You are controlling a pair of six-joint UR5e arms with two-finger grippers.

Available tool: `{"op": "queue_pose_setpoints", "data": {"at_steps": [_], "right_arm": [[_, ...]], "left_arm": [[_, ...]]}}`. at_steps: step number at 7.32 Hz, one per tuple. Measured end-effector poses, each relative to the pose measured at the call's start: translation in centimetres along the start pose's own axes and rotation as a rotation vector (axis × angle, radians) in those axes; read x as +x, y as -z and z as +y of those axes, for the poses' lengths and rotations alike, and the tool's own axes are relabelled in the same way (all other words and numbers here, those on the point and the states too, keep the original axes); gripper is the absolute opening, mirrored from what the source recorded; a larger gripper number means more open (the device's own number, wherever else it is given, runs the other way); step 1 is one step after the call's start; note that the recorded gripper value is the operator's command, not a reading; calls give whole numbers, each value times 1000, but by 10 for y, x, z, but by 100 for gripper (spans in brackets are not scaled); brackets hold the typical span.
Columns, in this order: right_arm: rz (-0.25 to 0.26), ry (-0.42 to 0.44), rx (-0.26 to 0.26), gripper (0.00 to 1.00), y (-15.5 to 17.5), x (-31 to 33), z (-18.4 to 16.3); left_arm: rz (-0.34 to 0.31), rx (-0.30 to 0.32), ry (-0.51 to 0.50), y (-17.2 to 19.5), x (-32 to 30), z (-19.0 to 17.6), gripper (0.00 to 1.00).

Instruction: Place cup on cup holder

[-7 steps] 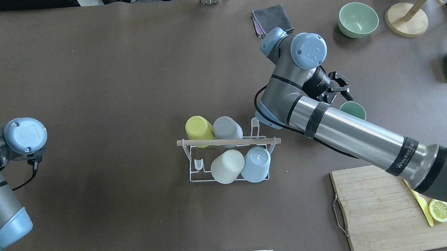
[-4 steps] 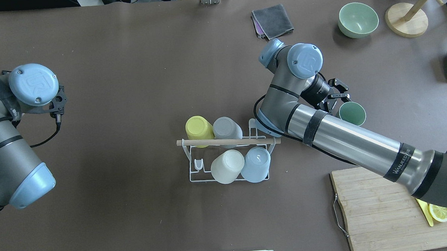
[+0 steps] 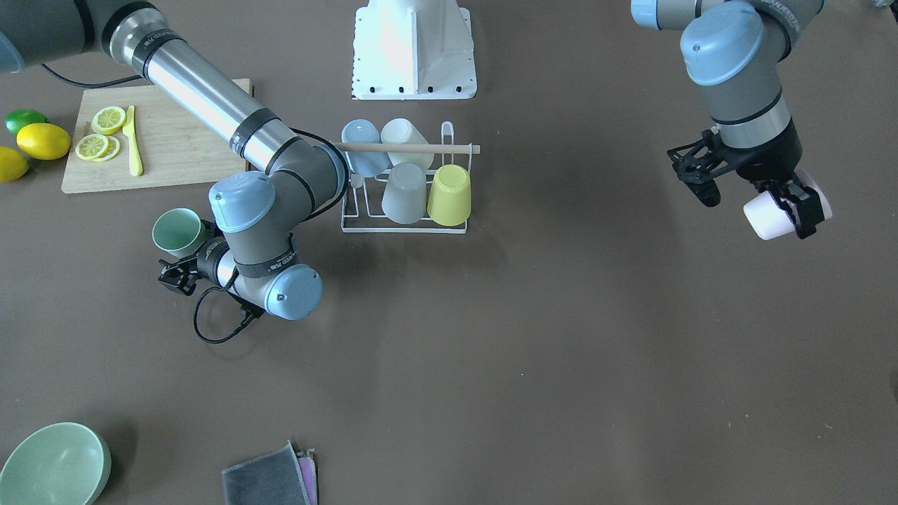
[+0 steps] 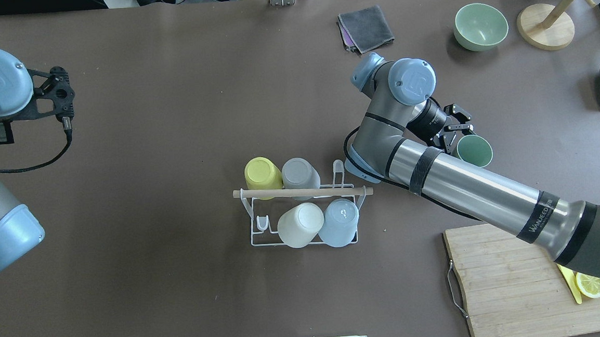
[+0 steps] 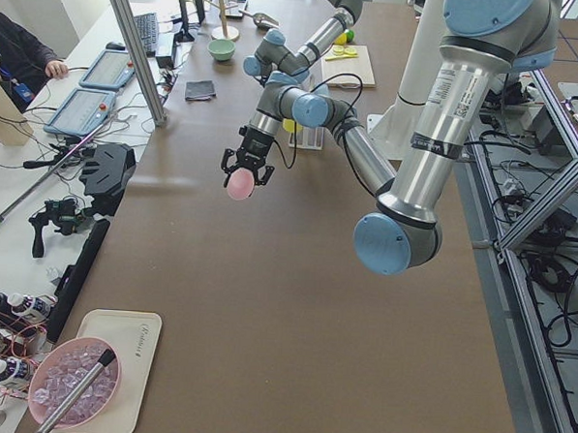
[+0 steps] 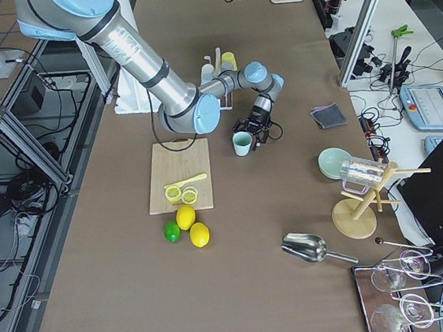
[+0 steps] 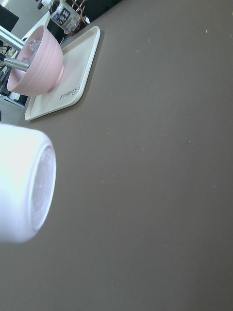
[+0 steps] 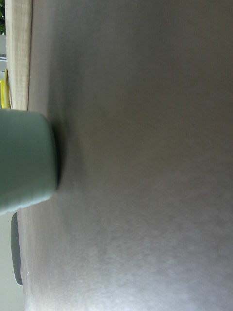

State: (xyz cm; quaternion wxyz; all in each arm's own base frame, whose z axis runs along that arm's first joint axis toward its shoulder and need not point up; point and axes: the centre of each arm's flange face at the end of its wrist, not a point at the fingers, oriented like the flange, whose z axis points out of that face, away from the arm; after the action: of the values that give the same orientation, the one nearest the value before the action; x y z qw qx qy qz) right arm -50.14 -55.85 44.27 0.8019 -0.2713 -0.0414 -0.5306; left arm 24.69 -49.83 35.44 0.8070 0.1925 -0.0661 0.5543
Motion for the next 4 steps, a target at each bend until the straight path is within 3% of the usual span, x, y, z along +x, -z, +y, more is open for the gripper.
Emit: {"op": "queue_pose_setpoints", "data": {"at_steps": [1,2,4], "right_arm": [[5,13,-4,49,-3,-1,-1],[9,24,-5,40,-4,-3,-2],[8,33,-3,36,-1,-1,3]], "left_arm": [[-8,69,25,-1,3,3,59],[-4,124,43,-1,4,6,54],[36,227,99,3,-5,16,53]]}}
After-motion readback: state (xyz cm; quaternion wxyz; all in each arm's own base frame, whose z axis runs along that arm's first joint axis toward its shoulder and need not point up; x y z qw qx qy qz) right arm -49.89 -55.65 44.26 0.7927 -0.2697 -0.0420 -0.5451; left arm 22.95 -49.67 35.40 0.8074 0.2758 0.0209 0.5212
